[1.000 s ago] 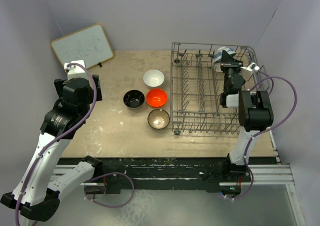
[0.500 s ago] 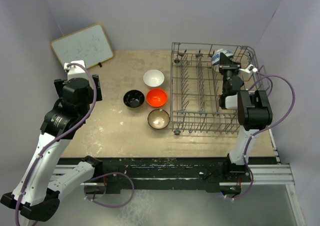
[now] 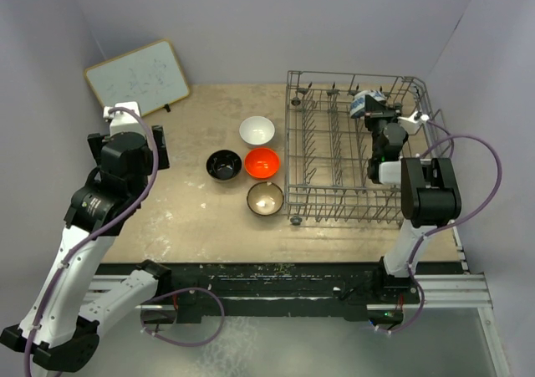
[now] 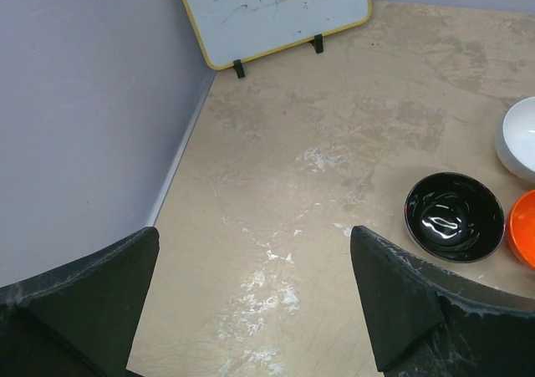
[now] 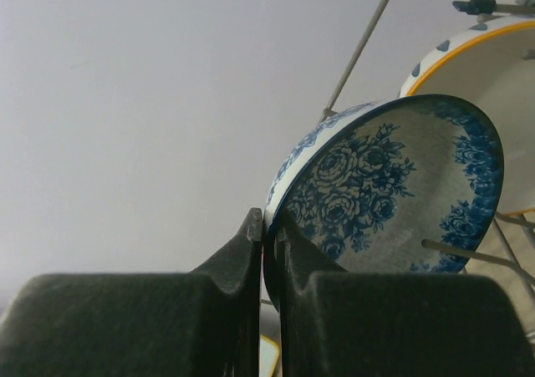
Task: Load the bowls into the dish rack
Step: Place the bowl in the dish rack.
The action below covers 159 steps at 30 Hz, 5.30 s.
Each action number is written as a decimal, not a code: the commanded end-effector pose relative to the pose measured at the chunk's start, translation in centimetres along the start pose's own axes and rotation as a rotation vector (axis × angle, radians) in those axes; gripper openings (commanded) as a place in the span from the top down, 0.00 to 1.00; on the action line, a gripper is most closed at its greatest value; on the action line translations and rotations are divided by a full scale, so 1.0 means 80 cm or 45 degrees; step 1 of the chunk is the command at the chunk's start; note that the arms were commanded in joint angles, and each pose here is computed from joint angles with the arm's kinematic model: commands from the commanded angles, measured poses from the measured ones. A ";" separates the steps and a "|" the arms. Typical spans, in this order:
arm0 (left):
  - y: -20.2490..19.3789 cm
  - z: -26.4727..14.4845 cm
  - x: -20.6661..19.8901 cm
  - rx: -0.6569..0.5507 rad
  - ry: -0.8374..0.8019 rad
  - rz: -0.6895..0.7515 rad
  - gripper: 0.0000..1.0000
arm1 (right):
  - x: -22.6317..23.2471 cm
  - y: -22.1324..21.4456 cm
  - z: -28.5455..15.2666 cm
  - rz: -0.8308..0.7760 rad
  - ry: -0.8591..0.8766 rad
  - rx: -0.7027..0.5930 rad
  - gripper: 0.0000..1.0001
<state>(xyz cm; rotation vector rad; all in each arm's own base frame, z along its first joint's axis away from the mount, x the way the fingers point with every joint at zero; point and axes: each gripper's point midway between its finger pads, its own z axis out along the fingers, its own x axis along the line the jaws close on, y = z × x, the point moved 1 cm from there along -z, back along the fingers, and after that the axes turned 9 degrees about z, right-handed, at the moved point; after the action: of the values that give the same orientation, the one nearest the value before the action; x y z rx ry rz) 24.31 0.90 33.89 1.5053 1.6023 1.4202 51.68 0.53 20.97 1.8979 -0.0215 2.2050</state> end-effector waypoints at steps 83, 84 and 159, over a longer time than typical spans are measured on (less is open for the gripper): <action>0.012 0.001 0.000 -0.077 -0.004 0.006 0.01 | 0.073 0.126 -0.027 0.207 0.244 -0.592 1.00; 0.012 0.001 0.001 -0.078 -0.003 0.003 0.01 | 0.069 0.125 -0.026 0.199 0.234 -0.586 1.00; 0.009 0.004 -0.003 -0.074 -0.009 0.002 0.01 | -0.051 0.078 -0.012 0.152 -0.172 -0.311 1.00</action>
<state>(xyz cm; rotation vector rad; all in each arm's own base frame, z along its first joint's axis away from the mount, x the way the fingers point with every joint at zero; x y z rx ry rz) 24.61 0.82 33.33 1.5224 1.5708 1.4376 50.02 -5.21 20.23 1.8152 -0.3487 2.1834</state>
